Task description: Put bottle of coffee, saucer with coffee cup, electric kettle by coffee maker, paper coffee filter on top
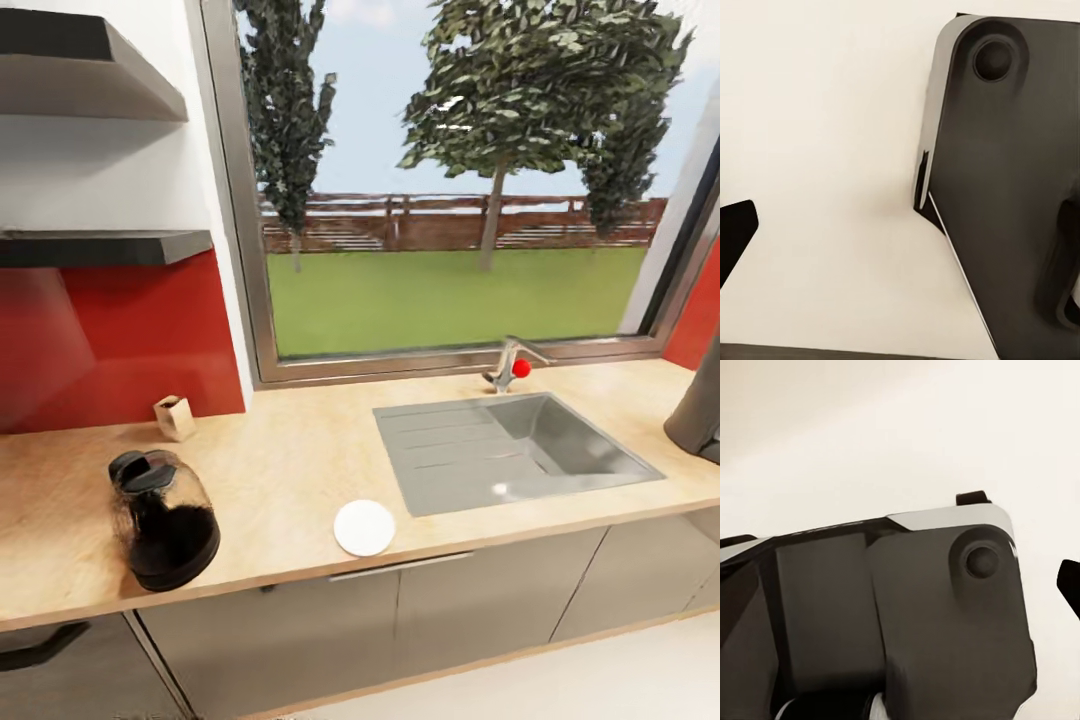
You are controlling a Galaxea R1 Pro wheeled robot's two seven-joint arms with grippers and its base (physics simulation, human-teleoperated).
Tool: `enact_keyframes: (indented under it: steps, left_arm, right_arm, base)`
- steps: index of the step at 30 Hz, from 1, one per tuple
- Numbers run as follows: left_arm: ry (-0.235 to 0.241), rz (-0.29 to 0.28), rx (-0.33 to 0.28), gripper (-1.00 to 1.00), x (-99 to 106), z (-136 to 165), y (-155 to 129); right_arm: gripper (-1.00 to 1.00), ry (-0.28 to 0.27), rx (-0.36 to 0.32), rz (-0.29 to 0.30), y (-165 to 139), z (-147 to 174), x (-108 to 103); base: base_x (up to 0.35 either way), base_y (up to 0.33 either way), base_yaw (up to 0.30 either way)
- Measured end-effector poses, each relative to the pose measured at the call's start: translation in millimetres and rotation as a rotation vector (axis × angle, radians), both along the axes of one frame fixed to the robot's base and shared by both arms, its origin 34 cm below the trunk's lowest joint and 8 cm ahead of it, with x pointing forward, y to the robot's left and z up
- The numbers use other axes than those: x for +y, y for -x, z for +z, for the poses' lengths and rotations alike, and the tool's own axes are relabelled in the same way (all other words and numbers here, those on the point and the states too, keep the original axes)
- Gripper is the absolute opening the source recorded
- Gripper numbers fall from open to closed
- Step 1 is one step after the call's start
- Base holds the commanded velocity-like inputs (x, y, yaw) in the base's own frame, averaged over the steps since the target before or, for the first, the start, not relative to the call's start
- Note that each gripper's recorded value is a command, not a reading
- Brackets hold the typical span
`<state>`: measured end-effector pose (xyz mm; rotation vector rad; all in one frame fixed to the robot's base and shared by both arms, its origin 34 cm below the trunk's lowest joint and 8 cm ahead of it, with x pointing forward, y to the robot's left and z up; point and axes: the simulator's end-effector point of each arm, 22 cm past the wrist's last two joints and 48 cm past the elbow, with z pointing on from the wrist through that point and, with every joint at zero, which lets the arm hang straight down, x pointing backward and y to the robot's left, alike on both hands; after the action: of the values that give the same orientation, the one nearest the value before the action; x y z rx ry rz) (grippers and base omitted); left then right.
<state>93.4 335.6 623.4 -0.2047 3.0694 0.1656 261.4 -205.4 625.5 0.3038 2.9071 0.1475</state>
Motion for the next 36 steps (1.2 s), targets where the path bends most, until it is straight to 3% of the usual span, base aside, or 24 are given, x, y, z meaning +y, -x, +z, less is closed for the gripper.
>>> enact_keyframes:
  steps: [27,36]
  left_arm:
    - [0.003,0.000,-0.008,1.00,-2.8,-0.4,-3.4]
    - [-0.002,-0.002,-0.009,1.00,-2.2,-0.5,-4.7]
  right_arm:
    - [1.00,0.017,-0.006,0.006,-2.8,0.2,-11.3]
    - [1.00,0.023,-0.008,0.005,-4.1,0.1,-15.9]
  base:
    - [-0.004,0.337,0.280]
    - [-0.134,0.313,0.023]
